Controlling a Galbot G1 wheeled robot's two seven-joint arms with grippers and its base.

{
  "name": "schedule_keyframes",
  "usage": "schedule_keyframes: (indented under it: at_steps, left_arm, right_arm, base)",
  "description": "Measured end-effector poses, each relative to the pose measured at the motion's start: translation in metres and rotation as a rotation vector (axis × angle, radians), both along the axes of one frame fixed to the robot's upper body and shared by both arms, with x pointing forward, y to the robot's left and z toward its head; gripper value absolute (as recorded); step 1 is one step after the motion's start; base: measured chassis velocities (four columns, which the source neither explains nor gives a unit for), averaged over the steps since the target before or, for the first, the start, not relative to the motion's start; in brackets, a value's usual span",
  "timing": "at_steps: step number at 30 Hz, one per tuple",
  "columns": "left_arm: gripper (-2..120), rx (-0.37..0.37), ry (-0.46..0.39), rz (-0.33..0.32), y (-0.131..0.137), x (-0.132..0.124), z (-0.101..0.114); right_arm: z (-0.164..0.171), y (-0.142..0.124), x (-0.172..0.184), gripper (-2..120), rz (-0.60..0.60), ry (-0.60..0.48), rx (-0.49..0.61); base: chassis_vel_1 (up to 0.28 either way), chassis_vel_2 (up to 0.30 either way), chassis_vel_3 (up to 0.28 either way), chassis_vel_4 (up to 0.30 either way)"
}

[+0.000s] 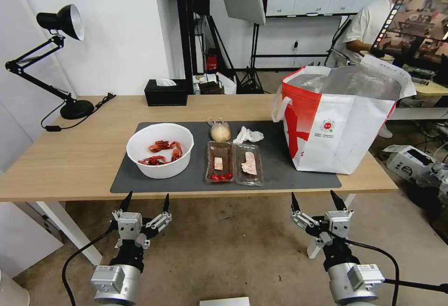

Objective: Pick up the trash from the table and place it into the takeout bag.

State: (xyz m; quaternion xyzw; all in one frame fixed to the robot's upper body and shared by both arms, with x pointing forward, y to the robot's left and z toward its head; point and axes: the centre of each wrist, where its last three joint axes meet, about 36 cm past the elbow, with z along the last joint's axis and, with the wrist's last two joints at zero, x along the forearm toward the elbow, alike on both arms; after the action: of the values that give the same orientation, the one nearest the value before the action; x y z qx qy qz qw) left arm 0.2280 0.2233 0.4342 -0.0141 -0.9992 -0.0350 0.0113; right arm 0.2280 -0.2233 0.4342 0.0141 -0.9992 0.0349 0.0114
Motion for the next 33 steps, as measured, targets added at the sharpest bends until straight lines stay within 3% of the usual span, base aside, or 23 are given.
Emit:
schedule_keyframes:
  at_steps: [18, 27, 33]
  left_arm:
    - [100, -0.009, 0.007, 0.004, 0.0, 0.0, 0.001]
    - [100, -0.162, 0.164, 0.056, 0.001, 0.011, 0.032]
    - [100, -0.216, 0.245, 0.057, 0.0, 0.014, 0.044]
  right_arm:
    - [0.0, -0.001, 0.001, 100, 0.003, 0.007, -0.002]
    - [0.02, -0.017, 0.016, 100, 0.05, 0.164, -0.03]
    - [0.027, -0.022, 0.026, 100, 0.09, 0.23, -0.032]
  base:
    - [0.0, 0.0, 0.0, 0.0]
    - [0.0, 0.0, 0.0, 0.0]
    - [0.0, 0.0, 0.0, 0.0]
